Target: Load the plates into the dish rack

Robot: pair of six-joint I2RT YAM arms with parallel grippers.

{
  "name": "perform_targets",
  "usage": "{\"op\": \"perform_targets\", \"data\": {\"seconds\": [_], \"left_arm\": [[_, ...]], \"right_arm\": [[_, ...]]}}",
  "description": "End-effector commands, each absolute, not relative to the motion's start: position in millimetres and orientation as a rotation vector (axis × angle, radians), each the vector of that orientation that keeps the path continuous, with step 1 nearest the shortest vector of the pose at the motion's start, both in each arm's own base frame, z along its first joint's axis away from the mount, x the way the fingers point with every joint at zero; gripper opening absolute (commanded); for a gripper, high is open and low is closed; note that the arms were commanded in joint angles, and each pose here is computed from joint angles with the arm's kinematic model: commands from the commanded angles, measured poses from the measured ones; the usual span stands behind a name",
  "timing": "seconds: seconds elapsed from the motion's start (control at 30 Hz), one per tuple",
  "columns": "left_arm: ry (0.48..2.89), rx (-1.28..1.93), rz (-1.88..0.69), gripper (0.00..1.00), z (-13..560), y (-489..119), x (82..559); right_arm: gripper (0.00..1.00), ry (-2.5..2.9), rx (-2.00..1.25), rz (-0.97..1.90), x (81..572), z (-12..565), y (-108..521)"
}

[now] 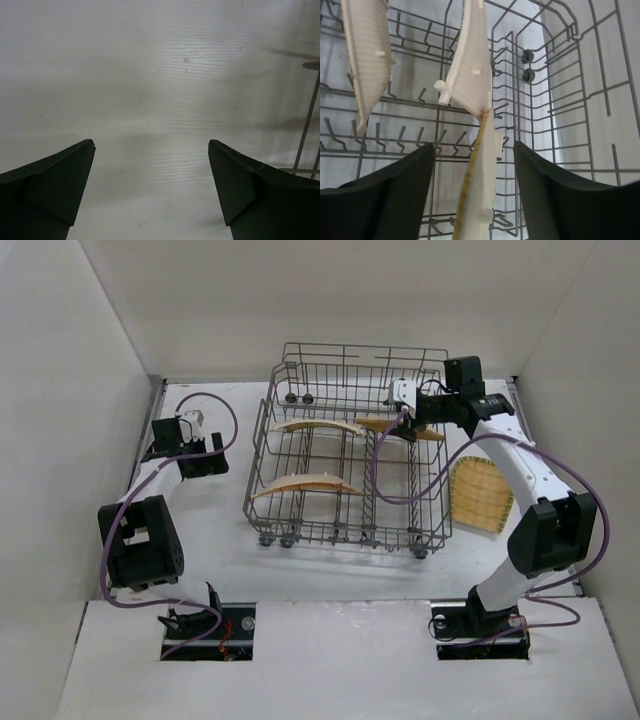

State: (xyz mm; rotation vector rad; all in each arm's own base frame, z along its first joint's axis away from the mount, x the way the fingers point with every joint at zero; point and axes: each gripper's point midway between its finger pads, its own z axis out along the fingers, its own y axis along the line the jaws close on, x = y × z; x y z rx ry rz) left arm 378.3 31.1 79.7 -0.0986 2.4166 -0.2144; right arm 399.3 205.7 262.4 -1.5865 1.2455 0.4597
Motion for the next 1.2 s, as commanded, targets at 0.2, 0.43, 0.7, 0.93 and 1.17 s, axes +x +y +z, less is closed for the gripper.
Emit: {"op": "perform_targets", "data": {"seconds": [0.2,0.43,0.7,0.93,1.17], "left_arm": [[2.366,-0.038,-0.243,1.00,93,17,397],[2.355,-0.003,-0.264,1.00,92,5,400],[2.326,-0.010,-0.263,1.00,99,4,399],[2.292,-0.006,-0.257,1.00,110,4,398],[2.259,-0.005,-0.266,1.00,121,6,409]], "right_arm": [[0.77,1.131,-1.417,0.278,390,351,199],[0.76,1.135,-1.135,0.186,362,438,176],[0.73,1.716,-0.393,0.230,360,367,25],[0.68,2.012,0.158,0.345,311,248,-79],[0.67,2.117,0.479,0.537,290,190,-105]]}}
